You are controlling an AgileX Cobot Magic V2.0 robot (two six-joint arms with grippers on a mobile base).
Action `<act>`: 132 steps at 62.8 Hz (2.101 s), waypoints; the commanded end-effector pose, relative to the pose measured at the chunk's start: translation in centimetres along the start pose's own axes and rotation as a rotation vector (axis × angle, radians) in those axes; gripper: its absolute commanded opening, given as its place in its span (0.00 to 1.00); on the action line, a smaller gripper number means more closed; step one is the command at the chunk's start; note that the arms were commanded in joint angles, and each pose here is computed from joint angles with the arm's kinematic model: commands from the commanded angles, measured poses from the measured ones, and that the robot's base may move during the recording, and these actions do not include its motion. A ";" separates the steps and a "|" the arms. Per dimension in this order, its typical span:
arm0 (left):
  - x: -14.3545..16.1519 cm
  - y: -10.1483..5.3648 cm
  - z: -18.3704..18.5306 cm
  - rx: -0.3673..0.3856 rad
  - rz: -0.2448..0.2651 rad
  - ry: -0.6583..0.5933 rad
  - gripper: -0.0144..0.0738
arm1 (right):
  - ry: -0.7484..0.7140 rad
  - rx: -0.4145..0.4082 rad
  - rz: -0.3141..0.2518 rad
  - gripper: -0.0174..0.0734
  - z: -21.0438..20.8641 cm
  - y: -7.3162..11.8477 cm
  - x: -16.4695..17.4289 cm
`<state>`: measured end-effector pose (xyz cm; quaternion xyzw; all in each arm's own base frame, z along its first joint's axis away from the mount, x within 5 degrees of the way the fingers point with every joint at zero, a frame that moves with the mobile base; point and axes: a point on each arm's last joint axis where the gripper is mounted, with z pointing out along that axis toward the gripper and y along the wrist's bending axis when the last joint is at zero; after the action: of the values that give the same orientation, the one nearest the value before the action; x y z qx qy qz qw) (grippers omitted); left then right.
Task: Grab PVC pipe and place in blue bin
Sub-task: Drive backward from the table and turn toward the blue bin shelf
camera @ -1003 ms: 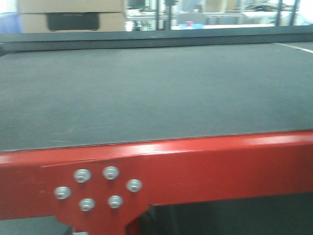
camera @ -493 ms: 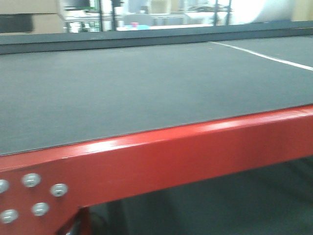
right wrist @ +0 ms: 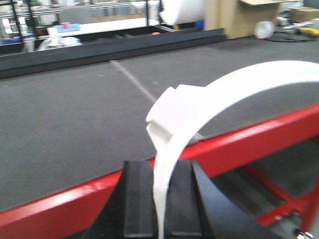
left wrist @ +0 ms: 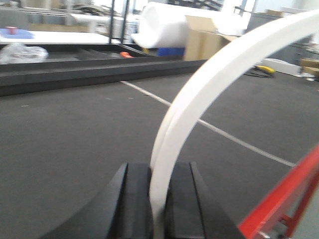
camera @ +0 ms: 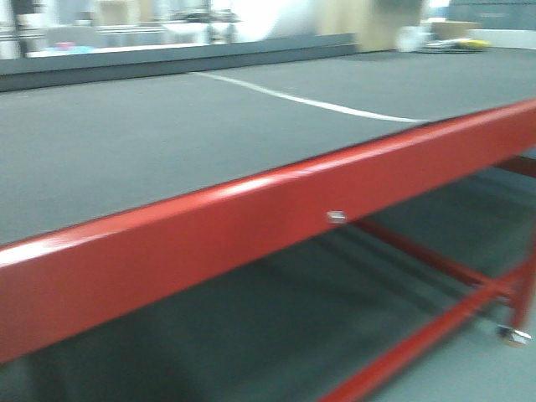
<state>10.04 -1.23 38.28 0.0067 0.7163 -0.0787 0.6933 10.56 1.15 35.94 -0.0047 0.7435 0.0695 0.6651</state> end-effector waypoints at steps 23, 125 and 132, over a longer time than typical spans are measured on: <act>-0.3 0.0 -0.2 0.002 0.001 -0.038 0.04 | -0.037 -0.002 -0.012 0.01 -0.1 0.0 -0.3; -0.3 0.0 -0.2 0.002 0.001 -0.038 0.04 | -0.037 -0.002 -0.012 0.01 -0.1 0.0 -0.3; -0.3 0.0 -0.2 0.002 0.001 -0.038 0.04 | -0.037 -0.002 -0.012 0.01 -0.1 0.0 -0.3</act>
<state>10.04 -1.23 38.28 0.0066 0.7163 -0.0788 0.6932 10.56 1.15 35.94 -0.0047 0.7435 0.0695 0.6651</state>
